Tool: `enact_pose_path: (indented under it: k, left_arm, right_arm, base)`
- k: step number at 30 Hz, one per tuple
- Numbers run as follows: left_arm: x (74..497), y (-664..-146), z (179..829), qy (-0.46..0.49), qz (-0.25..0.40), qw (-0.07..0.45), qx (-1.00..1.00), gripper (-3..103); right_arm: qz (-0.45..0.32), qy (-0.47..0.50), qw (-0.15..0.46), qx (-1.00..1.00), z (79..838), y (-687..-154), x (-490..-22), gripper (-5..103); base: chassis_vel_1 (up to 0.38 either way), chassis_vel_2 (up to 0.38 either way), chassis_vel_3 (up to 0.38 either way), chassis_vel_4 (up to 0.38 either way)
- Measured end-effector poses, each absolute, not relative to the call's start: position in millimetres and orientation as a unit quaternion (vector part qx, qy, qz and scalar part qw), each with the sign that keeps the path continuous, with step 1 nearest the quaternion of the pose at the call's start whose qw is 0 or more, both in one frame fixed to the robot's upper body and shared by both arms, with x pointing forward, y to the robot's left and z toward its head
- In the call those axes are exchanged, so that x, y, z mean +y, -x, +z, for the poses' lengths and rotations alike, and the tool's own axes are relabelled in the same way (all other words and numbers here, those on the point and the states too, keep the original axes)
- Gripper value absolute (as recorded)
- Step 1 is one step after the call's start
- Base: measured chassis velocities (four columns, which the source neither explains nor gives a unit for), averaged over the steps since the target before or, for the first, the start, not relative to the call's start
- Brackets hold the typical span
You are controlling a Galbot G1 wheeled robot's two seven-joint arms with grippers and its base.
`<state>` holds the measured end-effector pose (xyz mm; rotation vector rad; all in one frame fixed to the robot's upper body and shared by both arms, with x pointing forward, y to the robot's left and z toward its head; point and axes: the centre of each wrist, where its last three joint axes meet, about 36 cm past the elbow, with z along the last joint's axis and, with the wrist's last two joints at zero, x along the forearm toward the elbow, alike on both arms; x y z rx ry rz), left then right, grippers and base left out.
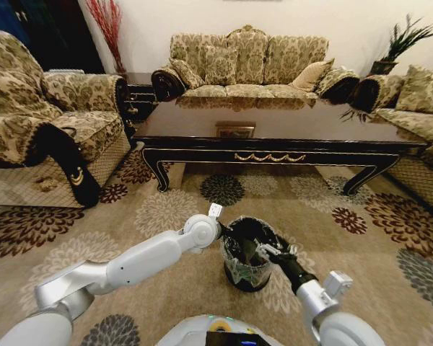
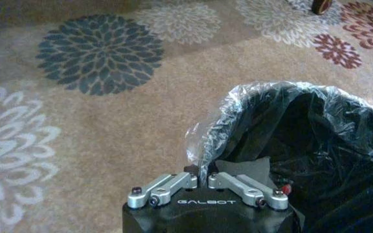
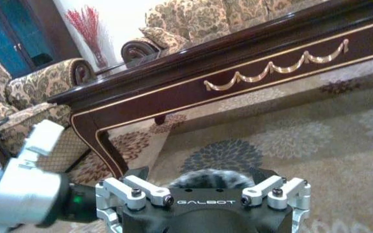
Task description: Move to the front of the table and pick up the trash from the floor, then place it into the trash bin.
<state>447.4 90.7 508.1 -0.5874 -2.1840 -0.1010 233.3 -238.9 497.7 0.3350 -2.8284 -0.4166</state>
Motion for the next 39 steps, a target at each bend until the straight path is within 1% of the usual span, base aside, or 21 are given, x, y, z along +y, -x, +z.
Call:
enact_pose_path:
  k: [3, 4, 5, 7, 8, 12, 13, 16, 21, 31, 39]
  left_arm:
    - [106, -448, 508, 0.219, -0.042, 0.424, -0.878, 3]
    - [117, -449, 508, 0.208, -0.041, 0.423, -0.881, 3]
    - [117, -449, 508, 0.208, -0.041, 0.423, -0.881, 3]
    - [142, -450, 507, 0.187, -0.034, 0.425, -0.885, 3]
    - [142, -450, 507, 0.187, -0.034, 0.425, -0.885, 3]
    - [183, -450, 505, 0.150, -0.040, 0.421, -0.894, 3]
    - [183, -450, 505, 0.150, -0.040, 0.421, -0.894, 3]
    - [202, -451, 506, 0.133, -0.038, 0.414, -0.900, 3]
    - [221, -452, 505, 0.108, -0.037, 0.408, -0.906, 3]
    - [237, -447, 493, 0.087, -0.024, 0.413, -0.906, 3]
    - [245, -436, 466, 0.070, -0.025, 0.425, -0.902, 3]
  right_arm:
    - [-0.135, -0.114, 0.122, -0.977, 497, -235, -240, 100]
    - [-0.133, -0.113, 0.119, -0.977, 497, -235, -240, 100]
    - [-0.133, -0.113, 0.119, -0.977, 497, -235, -240, 100]
    - [-0.129, -0.112, 0.117, -0.978, 494, -234, -240, 100]
    - [-0.129, -0.112, 0.117, -0.978, 494, -234, -240, 100]
    - [-0.120, -0.111, 0.116, -0.980, 491, -234, -241, 100]
    - [-0.120, -0.111, 0.116, -0.980, 491, -234, -241, 100]
    - [-0.114, -0.109, 0.117, -0.980, 488, -234, -242, 100]
    - [-0.111, -0.109, 0.121, -0.980, 482, -232, -242, 100]
    - [-0.112, -0.107, 0.123, -0.980, 477, -232, -242, 100]
    - [-0.107, -0.109, 0.128, -0.980, 474, -232, -242, 100]
  base:
    - [0.000, 0.000, 0.000, 0.000]
    - [0.000, 0.000, 0.000, 0.000]
    - [0.000, 0.000, 0.000, 0.000]
    - [0.000, 0.000, 0.000, 0.000]
    - [0.000, 0.000, 0.000, 0.000]
    - [0.000, 0.000, 0.000, 0.000]
    - [0.000, 0.000, 0.000, 0.000]
    - [0.000, 0.000, 0.000, 0.000]
    - [0.000, 0.000, 0.000, 0.000]
    - [0.000, 0.000, 0.000, 0.000]
    - [0.000, 0.000, 0.000, 0.000]
